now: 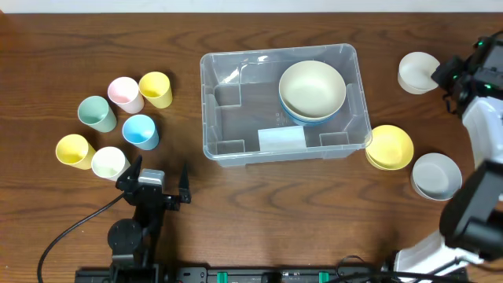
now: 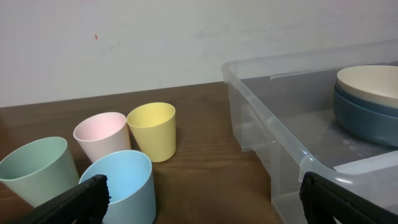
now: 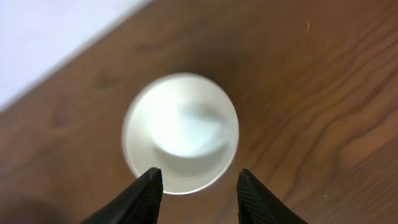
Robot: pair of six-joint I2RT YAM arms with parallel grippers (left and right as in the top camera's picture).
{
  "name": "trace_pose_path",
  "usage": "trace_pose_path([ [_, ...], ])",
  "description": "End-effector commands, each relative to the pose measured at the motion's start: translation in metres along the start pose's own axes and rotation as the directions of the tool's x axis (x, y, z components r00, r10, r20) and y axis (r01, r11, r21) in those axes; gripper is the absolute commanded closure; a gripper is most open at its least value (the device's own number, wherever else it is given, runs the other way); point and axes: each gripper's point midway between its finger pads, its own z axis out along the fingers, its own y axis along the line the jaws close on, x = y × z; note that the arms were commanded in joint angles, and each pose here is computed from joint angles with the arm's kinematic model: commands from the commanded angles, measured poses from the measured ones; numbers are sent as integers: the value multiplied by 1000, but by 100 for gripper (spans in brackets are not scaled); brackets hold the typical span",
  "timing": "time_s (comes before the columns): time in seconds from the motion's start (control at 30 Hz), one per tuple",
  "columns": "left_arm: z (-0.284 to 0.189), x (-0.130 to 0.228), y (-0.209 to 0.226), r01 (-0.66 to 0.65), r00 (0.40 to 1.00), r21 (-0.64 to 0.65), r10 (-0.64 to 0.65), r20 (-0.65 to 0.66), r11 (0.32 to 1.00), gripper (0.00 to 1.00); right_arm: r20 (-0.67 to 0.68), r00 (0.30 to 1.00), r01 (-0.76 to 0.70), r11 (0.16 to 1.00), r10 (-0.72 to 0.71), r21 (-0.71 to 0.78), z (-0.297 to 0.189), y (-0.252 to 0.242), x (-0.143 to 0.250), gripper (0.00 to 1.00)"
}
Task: Pack container
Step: 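Open the right gripper and withdraw it to the right, then lower the right gripper onto the small white bowl rim and grasp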
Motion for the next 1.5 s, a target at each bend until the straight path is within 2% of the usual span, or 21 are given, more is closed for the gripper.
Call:
trace_pose_path([
  [0.0,1,16,-2,2,999,9,-1,-44,1000,2,-55,998,-26,999,28,46,26,-16,18,60],
  [0.13,1,16,-2,2,999,9,-1,-45,1000,2,-93,994,-44,996,51,76,41,-31,31,61],
  [0.47,1,16,-2,2,999,9,-1,-44,1000,2,-64,993,-96,990,103,105,46,-55,22,64],
  [0.77,1,16,-2,2,999,9,-1,-44,1000,2,-68,993,-94,995,95,24,70,-41,30,60],
  [1.17,1,16,-2,2,999,9,-1,-44,1000,2,-48,995,-86,996,86,-5,81,-33,30,60],
  [1.47,1,16,-2,2,999,9,-1,-44,1000,2,-77,994,-74,997,73,-3,82,-29,39,79],
])
